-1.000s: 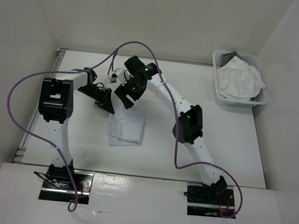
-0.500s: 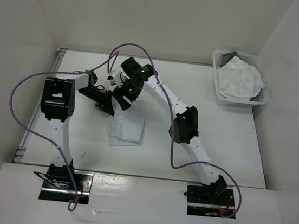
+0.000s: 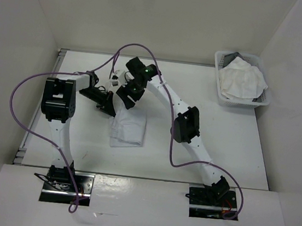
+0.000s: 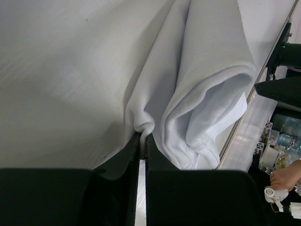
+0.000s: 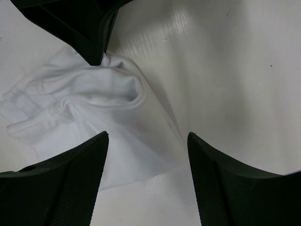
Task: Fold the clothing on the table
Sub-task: Fold the skirt
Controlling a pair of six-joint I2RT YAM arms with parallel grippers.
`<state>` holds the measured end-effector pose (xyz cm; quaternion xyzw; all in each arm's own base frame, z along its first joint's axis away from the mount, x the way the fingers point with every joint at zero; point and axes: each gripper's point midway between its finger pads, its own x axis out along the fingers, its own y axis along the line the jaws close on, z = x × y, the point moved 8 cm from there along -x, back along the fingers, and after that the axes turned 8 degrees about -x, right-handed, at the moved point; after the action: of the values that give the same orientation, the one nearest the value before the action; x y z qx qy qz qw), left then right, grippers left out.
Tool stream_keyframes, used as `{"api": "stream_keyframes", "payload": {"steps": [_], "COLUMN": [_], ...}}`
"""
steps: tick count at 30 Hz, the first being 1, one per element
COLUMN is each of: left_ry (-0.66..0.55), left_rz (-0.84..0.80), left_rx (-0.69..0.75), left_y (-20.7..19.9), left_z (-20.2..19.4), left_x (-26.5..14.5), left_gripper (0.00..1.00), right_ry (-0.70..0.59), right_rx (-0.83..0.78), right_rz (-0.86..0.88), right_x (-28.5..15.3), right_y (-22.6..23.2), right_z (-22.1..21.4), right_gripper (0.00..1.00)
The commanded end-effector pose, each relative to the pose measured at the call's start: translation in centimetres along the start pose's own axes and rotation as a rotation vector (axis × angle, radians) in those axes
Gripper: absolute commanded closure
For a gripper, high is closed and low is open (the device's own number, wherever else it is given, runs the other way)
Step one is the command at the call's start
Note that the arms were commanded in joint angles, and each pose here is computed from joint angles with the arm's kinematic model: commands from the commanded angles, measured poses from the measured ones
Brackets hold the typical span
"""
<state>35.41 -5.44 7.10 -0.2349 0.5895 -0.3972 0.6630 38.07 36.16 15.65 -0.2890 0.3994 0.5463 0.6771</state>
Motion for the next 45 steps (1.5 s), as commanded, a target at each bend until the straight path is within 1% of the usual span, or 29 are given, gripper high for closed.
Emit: {"api": "stream_keyframes", "payload": {"steps": [1,4,8,13,16,17,18,20,21,24,29,30,36,40,44,45], "left_ry": [0.024,0.024,0.024,0.024,0.024,0.024,0.024,0.024,0.024,0.035,0.029,0.029,0.029,0.029,0.029,0.029], "left_rz": [0.013,0.013,0.013,0.013,0.013,0.013,0.013,0.013,0.013,0.010,0.012,0.012,0.012,0.012,0.012,0.012], "left_rx": [-0.010,-0.010,-0.010,-0.010,-0.010,-0.010,-0.010,-0.010,-0.010,-0.024,-0.017,-0.017,-0.017,-0.017,-0.017,-0.017], "left_y": [1.1,1.1,1.2,1.2,1.2,1.2,1.2,1.2,1.2,1.4,1.3,1.3,1.3,1.3,1.3,1.3], "left_z": [-0.6,-0.6,-0.4,-0.4,-0.4,-0.4,-0.4,-0.4,-0.4,-0.6,-0.4,-0.4,-0.4,-0.4,-0.4,-0.4], "left_x": [0.9,0.9,0.9,0.9,0.9,0.9,0.9,0.9,0.9,1.1,1.0,1.0,1.0,1.0,1.0,1.0], "left_gripper": [1.00,1.00,1.00,1.00,1.00,1.00,1.00,1.00,1.00,1.00,1.00,1.00,1.00,1.00,1.00,1.00], "right_ry": [-0.036,-0.042,-0.037,-0.027,-0.031,-0.031,-0.031,-0.031,-0.028,-0.039,-0.059,-0.074,-0.075,-0.073,-0.041,-0.041], "right_rx": [-0.020,-0.021,-0.035,-0.048,-0.048,-0.048,-0.048,-0.056,-0.052,-0.063,-0.087,-0.098,-0.150,-0.170,-0.135,-0.127], "right_rz": [0.024,0.032,0.056,0.066,0.074,0.074,0.074,0.079,0.091,0.100,0.121,0.134,0.208,0.199,0.151,0.132], "right_x": [-0.3,-0.1,0.4,1.4,1.6,1.9,1.9,2.0,2.0,1.7,0.9,0.6,1.2,1.0,1.9,1.9], "right_y": [0.1,0.1,1.1,1.4,1.4,1.4,1.4,1.8,1.9,2.5,3.3,3.9,6.7,7.5,6.9,6.7], "right_z": [0.6,0.7,1.0,0.9,0.9,0.9,0.9,1.1,1.0,1.4,2.1,2.6,3.4,3.8,3.4,3.5], "right_gripper": [0.29,0.32,0.32,0.32,0.39,0.42,0.54,0.69,0.84,1.00,1.00,1.00,1.00,1.00,1.00,0.97]}}
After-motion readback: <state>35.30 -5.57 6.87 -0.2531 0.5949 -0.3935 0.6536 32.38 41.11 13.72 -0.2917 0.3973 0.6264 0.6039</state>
